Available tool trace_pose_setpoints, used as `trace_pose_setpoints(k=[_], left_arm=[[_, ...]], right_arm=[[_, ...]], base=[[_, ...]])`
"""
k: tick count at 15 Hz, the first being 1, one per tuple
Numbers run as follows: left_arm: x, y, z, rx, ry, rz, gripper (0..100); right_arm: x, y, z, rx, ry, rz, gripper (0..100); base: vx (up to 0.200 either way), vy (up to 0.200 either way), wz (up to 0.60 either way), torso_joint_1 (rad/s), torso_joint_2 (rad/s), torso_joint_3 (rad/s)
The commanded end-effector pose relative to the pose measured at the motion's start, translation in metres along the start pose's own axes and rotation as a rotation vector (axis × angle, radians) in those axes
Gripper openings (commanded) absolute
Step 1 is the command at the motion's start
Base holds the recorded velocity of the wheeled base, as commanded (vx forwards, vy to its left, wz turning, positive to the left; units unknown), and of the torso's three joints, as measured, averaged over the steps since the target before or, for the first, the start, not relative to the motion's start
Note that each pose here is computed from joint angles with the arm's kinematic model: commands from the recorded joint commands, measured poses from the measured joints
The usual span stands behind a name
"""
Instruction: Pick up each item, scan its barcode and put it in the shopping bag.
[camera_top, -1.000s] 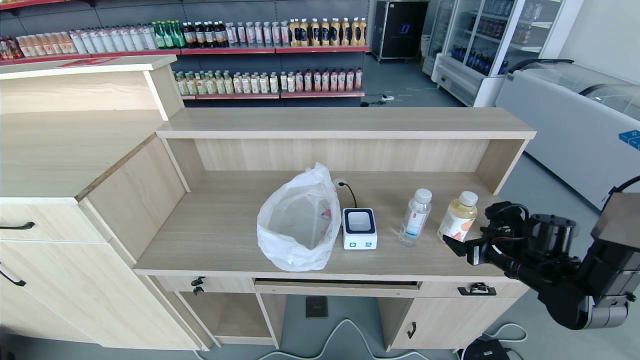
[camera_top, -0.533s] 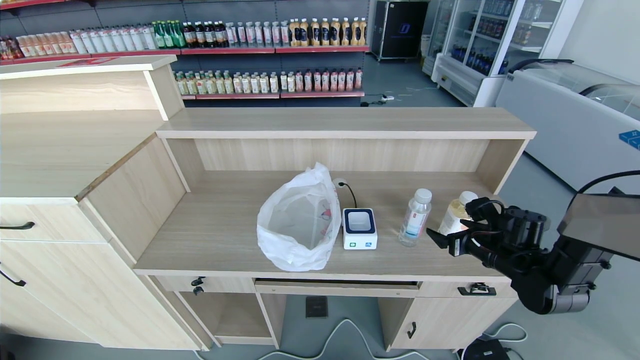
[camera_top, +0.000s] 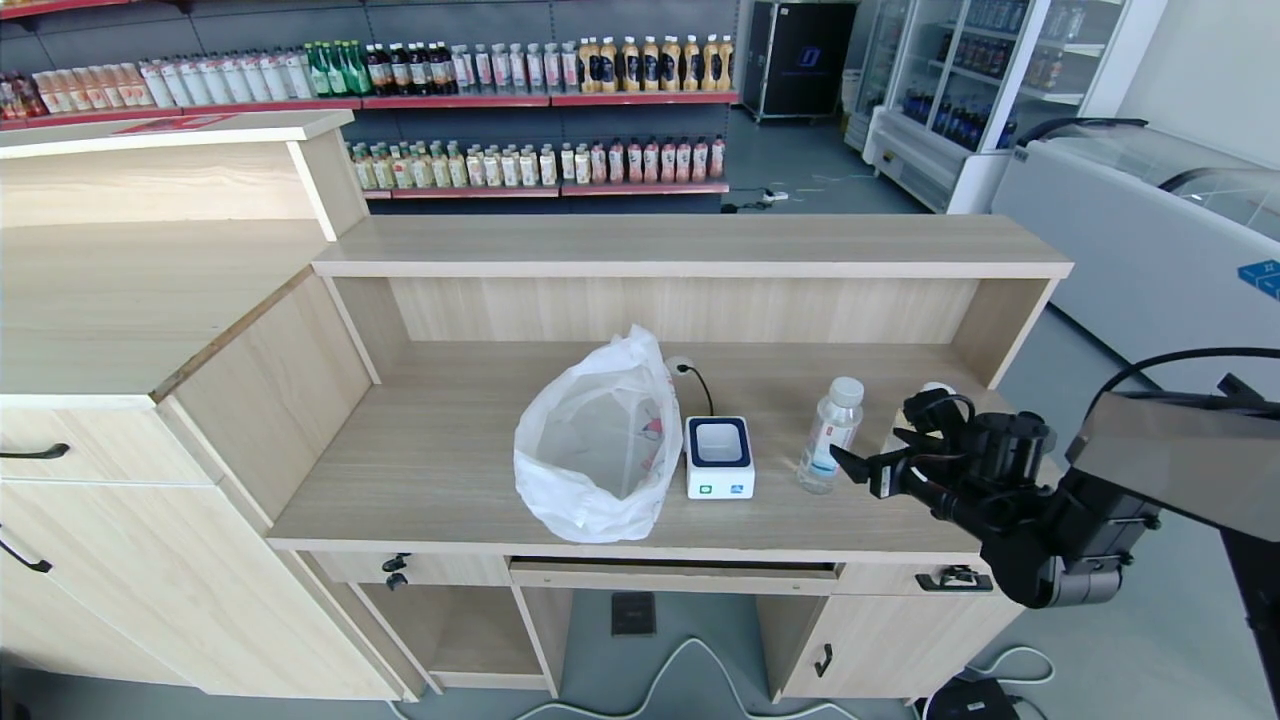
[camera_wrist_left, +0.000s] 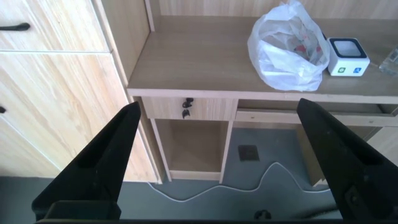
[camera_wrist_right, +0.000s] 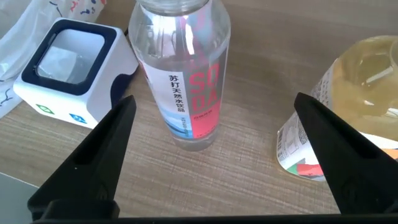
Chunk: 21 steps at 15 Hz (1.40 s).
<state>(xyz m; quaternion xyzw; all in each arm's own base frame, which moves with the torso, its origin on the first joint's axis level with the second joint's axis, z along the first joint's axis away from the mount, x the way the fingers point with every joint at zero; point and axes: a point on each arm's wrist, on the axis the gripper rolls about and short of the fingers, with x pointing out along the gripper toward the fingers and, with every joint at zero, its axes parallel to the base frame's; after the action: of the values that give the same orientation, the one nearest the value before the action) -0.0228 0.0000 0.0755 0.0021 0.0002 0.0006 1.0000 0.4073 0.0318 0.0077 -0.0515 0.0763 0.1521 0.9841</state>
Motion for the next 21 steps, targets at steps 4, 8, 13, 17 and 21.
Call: trace_pose_setpoints(k=[4,8,13,17,21], left_arm=[[0.000,0.000,0.000,0.000,0.000,0.000,100],[0.000,0.000,0.000,0.000,0.000,0.000,100],[0.000,0.000,0.000,0.000,0.000,0.000,100],[0.000,0.000,0.000,0.000,0.000,0.000,100],[0.000,0.000,0.000,0.000,0.000,0.000,100]], right_arm=[[0.018,0.009,-0.004,0.036,-0.003,0.028,100],[0.029,0.009,-0.004,0.048,-0.028,0.032,100],[0.040,0.017,-0.003,0.084,-0.049,0.052,100],[0.050,0.017,0.000,0.092,-0.053,0.054,100],[0.052,0.018,-0.005,0.094,-0.043,0.053,100]], base=[[0.000,0.000,0.00,0.000,0.00,0.000],[0.000,0.000,0.00,0.000,0.00,0.000],[0.000,0.000,0.00,0.000,0.00,0.000],[0.000,0.000,0.00,0.000,0.00,0.000],[0.000,0.000,0.00,0.000,0.00,0.000]])
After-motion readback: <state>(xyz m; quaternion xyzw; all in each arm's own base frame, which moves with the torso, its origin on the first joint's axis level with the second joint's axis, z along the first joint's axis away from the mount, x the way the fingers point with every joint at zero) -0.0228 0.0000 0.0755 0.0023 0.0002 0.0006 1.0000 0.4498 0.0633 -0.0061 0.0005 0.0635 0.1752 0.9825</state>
